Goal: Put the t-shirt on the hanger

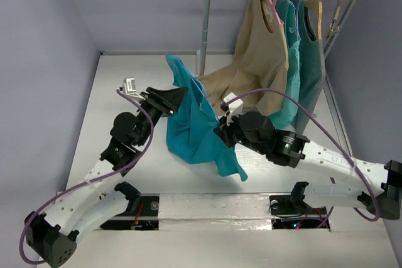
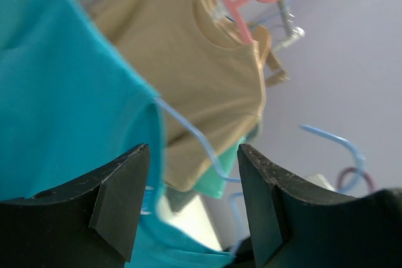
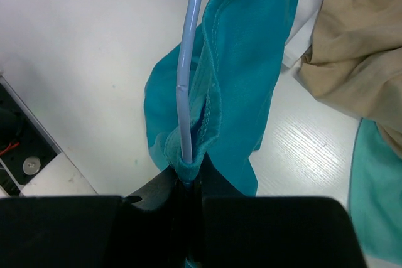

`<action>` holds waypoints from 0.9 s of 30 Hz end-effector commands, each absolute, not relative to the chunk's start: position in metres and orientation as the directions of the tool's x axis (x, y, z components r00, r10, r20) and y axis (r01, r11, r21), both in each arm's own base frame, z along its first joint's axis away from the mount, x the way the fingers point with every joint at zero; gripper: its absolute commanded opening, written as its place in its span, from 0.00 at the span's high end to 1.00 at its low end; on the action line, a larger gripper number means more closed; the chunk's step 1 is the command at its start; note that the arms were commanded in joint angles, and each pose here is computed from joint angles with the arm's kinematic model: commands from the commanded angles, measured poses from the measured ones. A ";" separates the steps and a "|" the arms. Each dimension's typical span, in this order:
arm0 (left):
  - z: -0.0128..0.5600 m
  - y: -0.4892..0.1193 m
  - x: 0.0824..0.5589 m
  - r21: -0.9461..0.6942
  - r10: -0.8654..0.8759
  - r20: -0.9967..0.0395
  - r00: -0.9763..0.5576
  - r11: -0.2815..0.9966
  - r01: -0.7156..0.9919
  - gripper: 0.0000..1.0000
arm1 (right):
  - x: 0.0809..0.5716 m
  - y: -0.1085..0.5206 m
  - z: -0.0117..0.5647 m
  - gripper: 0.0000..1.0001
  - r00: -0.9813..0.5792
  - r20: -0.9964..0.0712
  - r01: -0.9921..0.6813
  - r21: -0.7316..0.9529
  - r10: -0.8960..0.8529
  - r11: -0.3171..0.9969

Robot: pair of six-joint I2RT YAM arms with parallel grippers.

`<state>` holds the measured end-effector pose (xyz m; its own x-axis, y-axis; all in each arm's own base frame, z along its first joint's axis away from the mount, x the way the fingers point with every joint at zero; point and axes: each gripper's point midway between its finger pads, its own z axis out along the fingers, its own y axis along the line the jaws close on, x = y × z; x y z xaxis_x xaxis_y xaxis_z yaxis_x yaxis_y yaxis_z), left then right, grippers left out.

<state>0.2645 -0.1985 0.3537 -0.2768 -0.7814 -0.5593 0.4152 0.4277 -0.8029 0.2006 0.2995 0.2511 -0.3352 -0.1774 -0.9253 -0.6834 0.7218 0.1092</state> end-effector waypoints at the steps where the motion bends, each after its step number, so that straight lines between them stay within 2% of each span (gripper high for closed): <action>1: 0.387 -0.217 0.249 -0.794 -0.794 -0.511 -0.330 0.289 0.535 0.45 | 0.211 0.311 0.292 1.00 -0.270 -0.960 -0.690 0.138 -0.076 0.710; 6: 0.383 -0.237 0.249 -0.796 -0.771 -0.511 -0.379 0.258 0.548 0.45 | 0.211 0.317 0.288 1.00 -0.280 -0.957 -0.697 0.149 -0.075 0.702; 11: 0.375 -0.248 0.256 -0.808 -0.761 -0.505 -0.407 0.253 0.532 0.50 | 0.210 0.320 0.291 1.00 -0.278 -0.959 -0.702 0.160 -0.060 0.694; 18: 0.376 -0.257 0.255 -0.830 -0.792 -0.432 -0.431 0.162 0.533 0.55 | 0.209 0.327 0.286 1.00 -0.288 -0.956 -0.714 0.175 -0.057 0.678; 21: 0.376 -0.262 0.253 -0.837 -0.795 -0.410 -0.447 0.133 0.531 0.62 | 0.209 0.330 0.279 1.00 -0.303 -0.952 -0.712 0.187 -0.055 0.677; 22: 0.374 -0.264 0.256 -0.841 -0.795 -0.408 -0.448 0.136 0.523 0.70 | 0.209 0.331 0.278 1.00 -0.308 -0.950 -0.711 0.195 -0.050 0.675; 24: 0.373 -0.264 0.257 -0.847 -0.801 -0.395 -0.450 0.127 0.517 0.76 | 0.209 0.332 0.275 1.00 -0.314 -0.948 -0.712 0.202 -0.047 0.672; 27: 0.370 -0.263 0.257 -0.853 -0.800 -0.390 -0.456 0.126 0.507 0.97 | 0.209 0.333 0.270 1.00 -0.323 -0.945 -0.708 0.211 -0.043 0.673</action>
